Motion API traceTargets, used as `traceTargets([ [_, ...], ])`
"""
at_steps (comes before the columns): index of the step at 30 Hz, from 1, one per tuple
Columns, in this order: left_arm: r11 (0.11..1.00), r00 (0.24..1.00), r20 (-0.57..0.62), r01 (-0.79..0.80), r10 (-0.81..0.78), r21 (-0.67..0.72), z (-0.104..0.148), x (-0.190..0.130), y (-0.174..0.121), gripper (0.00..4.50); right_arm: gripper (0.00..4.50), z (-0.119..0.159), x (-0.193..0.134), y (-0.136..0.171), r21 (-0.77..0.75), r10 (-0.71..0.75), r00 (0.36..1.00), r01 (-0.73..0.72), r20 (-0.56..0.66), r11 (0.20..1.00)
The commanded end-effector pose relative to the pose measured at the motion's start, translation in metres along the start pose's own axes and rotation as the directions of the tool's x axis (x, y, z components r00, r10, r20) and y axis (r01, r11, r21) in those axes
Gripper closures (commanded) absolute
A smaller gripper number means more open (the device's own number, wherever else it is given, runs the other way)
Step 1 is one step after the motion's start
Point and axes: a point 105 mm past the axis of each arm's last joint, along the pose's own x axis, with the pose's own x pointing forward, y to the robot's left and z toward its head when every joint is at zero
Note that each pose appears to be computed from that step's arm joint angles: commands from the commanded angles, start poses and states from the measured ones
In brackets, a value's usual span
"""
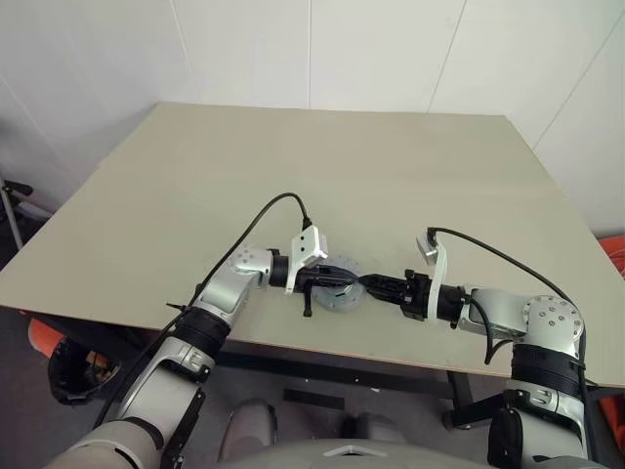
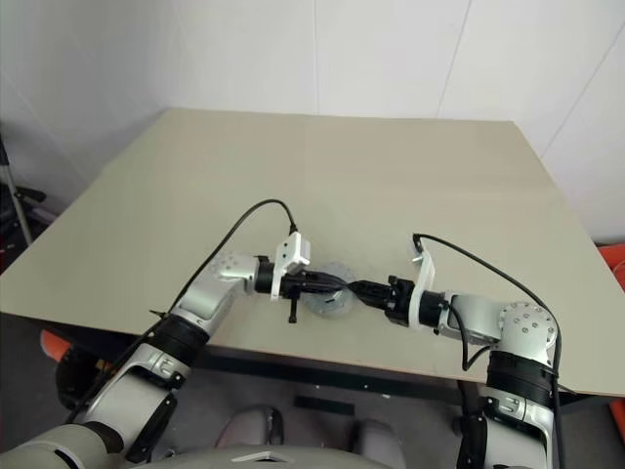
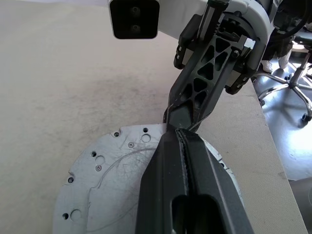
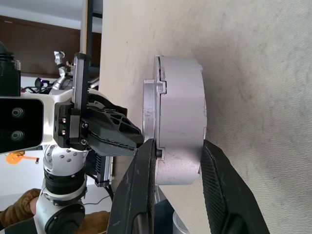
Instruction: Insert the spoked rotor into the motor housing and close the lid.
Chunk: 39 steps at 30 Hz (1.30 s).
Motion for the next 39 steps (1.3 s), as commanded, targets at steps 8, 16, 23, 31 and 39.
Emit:
traceTargets([
  [8, 0.997, 0.998, -0.009, -0.065, 0.065, -0.046, -0.008, -0.008, 0.004, 4.50, 3.37, 0.001, 0.005, 0.022, -0.053, 0.089, 0.996, -0.090, -0.019, 0.995],
  [16, 0.991, 0.993, 0.028, -0.115, 0.117, -0.061, -0.002, -0.016, 0.009, 4.50, 3.37, 0.002, 0.002, 0.017, -0.050, 0.066, 0.998, -0.067, -0.013, 0.997],
  [23, 0.983, 0.984, 0.057, -0.162, 0.167, -0.082, 0.003, -0.024, 0.016, 4.50, 3.39, 0.001, 0.000, 0.016, -0.048, 0.069, 0.998, -0.069, -0.012, 0.996],
  [31, 0.973, 0.975, 0.059, -0.206, 0.213, -0.102, 0.004, -0.034, 0.020, 4.50, 3.40, 0.004, 0.001, 0.019, -0.059, 0.078, 0.997, -0.077, 0.011, 0.995],
  [39, 0.956, 0.966, 0.039, -0.248, 0.257, -0.158, -0.008, -0.061, 0.016, 4.50, 3.40, 0.004, 0.001, 0.022, -0.059, 0.096, 0.995, -0.096, 0.006, 0.994],
])
